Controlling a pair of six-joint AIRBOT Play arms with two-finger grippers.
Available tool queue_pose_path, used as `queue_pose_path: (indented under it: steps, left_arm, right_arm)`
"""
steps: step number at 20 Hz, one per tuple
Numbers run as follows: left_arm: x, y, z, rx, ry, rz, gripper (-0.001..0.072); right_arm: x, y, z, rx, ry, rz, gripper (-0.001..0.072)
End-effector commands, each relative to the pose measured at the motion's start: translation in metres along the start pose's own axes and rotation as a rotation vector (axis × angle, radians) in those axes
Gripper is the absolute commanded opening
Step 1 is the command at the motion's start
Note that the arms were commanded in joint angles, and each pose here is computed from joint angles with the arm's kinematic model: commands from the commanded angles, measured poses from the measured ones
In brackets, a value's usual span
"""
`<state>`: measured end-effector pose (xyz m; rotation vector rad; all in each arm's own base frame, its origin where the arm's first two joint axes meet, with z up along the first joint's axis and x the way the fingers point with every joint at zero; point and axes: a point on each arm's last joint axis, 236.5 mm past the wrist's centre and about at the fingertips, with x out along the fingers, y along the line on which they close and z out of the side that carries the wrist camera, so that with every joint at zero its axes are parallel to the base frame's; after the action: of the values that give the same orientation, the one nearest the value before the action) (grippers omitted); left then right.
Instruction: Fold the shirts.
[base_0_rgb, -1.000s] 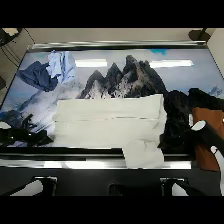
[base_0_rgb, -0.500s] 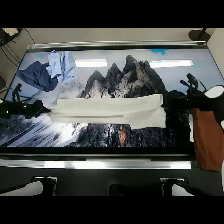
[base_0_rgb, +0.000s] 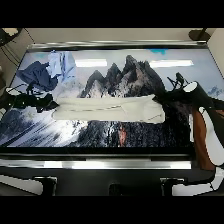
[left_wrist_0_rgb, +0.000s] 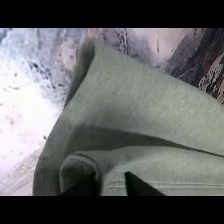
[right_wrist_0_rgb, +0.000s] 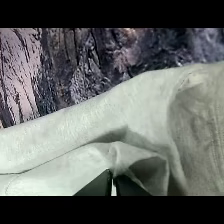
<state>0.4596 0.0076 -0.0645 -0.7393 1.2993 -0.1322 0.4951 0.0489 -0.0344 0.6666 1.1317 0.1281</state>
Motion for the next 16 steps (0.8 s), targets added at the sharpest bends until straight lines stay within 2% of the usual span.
queue_pose_path:
  steps: [1,2,5,8,11,16]
  left_arm:
    - [0.011,0.001,-0.005,0.003,0.051,-0.003,0.0596]
    - [0.002,0.0,-0.003,0.01,0.057,-0.008,0.0655]
    - [-0.034,-0.004,0.001,0.024,0.084,-0.033,0.0654]
    - [-0.065,-0.014,-0.001,0.047,0.066,-0.042,0.0654]
    - [-0.089,-0.034,-0.006,0.096,0.035,-0.047,0.0654]
    - [-0.124,-0.076,-0.016,0.199,-0.04,-0.054,0.0654]
  right_arm:
    - [0.004,-0.005,0.001,0.009,0.008,-0.001,0.0503]
    - [-0.012,-0.006,0.005,-0.037,0.008,0.005,0.0704]
    - [-0.066,-0.052,0.018,-0.051,0.007,-0.056,0.0714]
    - [-0.074,-0.117,-0.005,0.132,0.118,-0.096,0.0714]
    - [-0.054,-0.128,-0.043,0.219,0.304,0.008,0.0718]
    - [-0.018,-0.11,-0.044,0.29,0.333,0.212,0.0718]
